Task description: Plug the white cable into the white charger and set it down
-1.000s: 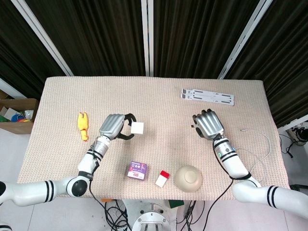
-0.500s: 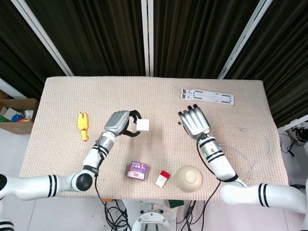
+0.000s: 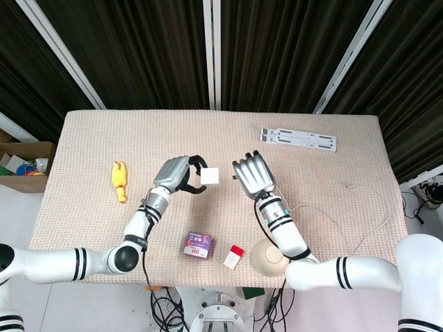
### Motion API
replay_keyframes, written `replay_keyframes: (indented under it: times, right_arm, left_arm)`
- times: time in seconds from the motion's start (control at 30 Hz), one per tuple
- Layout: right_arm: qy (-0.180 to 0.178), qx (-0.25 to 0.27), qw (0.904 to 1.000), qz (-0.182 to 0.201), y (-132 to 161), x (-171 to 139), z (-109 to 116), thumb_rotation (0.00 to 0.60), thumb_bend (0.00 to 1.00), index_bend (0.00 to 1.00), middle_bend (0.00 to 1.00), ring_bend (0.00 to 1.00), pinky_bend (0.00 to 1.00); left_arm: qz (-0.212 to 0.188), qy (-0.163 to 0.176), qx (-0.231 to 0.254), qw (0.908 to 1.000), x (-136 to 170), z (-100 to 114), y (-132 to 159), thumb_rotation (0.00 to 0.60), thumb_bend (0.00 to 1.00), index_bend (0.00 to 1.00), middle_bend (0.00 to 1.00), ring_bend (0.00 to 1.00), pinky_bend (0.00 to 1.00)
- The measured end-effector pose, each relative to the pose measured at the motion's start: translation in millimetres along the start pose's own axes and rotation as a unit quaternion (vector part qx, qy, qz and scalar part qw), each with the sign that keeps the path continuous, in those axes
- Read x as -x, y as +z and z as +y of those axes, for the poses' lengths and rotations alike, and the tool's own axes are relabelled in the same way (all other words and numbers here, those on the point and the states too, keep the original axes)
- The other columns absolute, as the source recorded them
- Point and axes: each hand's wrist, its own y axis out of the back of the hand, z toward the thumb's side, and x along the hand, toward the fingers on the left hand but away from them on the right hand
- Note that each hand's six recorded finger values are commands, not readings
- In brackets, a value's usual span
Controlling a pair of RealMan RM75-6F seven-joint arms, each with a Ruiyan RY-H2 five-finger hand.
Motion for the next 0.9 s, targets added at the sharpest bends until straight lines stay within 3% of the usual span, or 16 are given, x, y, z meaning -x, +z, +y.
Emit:
replay_keyframes:
  times: [0.9]
  right_arm:
    - [-0.002, -0.01, 0.9999, 0.009, 21.3, 7.4, 7.1, 0.6, 1.0, 0.65, 0.61, 0.39, 0.43]
  left_arm:
    - [-0.001, -0.005, -0.015, 0.9999, 0.1, -4.1, 9.2, 0.6, 0.35, 0.56, 0.47, 0.73, 0.94]
